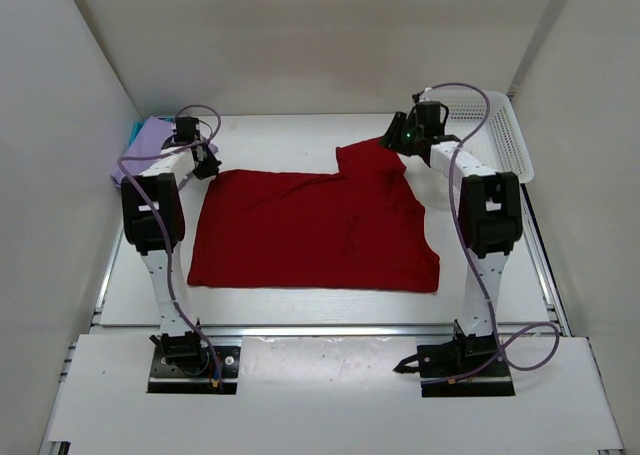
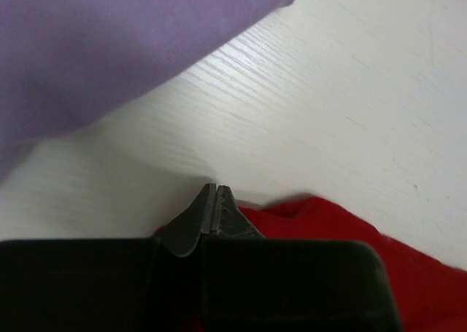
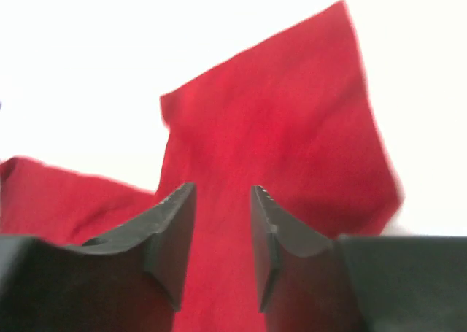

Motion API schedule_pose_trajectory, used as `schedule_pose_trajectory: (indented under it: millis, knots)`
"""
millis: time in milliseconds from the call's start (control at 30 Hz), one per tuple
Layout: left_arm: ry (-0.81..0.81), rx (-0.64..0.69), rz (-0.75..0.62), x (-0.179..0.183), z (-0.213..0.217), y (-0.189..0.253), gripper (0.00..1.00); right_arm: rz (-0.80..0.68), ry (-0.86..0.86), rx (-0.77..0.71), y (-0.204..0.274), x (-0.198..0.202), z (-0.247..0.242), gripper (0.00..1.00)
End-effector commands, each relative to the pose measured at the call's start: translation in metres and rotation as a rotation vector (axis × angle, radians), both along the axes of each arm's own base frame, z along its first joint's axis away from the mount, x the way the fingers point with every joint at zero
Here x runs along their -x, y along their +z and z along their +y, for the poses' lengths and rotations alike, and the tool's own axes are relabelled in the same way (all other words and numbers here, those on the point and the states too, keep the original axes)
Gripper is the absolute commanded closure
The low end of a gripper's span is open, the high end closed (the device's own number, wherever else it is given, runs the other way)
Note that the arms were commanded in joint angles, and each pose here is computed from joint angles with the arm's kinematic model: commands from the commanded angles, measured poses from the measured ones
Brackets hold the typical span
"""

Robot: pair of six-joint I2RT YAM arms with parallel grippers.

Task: Fold and stack the t-shirts
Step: Grap the side of the flattened tshirt furthest away from the robot with both arms

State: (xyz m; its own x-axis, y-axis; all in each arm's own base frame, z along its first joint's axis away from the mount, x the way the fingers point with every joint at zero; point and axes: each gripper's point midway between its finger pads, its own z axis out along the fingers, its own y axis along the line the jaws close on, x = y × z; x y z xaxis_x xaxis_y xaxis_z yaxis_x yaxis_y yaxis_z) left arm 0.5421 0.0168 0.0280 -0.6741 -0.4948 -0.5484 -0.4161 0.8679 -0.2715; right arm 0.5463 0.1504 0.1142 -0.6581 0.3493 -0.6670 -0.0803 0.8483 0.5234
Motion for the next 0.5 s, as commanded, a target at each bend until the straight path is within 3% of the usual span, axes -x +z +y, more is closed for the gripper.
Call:
schedule_pose_trajectory:
  millis: [0, 67, 100, 133, 200, 467]
  knots:
    - [-0.008, 0.035, -0.183, -0.013, -0.006, 0.075, 1.0, 0.022, -0.046, 0.146, -0.004, -0.03, -0.019, 0.63]
    - [-0.013, 0.038, -0.194, -0.009, -0.008, 0.082, 1.0, 0.045, -0.058, 0.229, -0.012, -0.054, -0.026, 0.62]
    - [-0.014, 0.04, -0.199, -0.009, -0.009, 0.083, 1.0, -0.013, -0.074, 0.237, 0.012, -0.073, -0.027, 0.61]
    - [-0.007, 0.045, -0.207, -0.008, -0.006, 0.085, 1.0, 0.072, -0.088, 0.278, -0.02, -0.072, -0.035, 0.61]
    - [-0.013, 0.048, -0.212, -0.004, -0.008, 0.086, 1.0, 0.052, -0.108, 0.326, -0.02, -0.099, -0.043, 0.61]
    - [-0.004, 0.078, -0.229, 0.0, -0.011, 0.089, 1.0, 0.088, -0.11, 0.233, -0.057, -0.11, -0.054, 0.56]
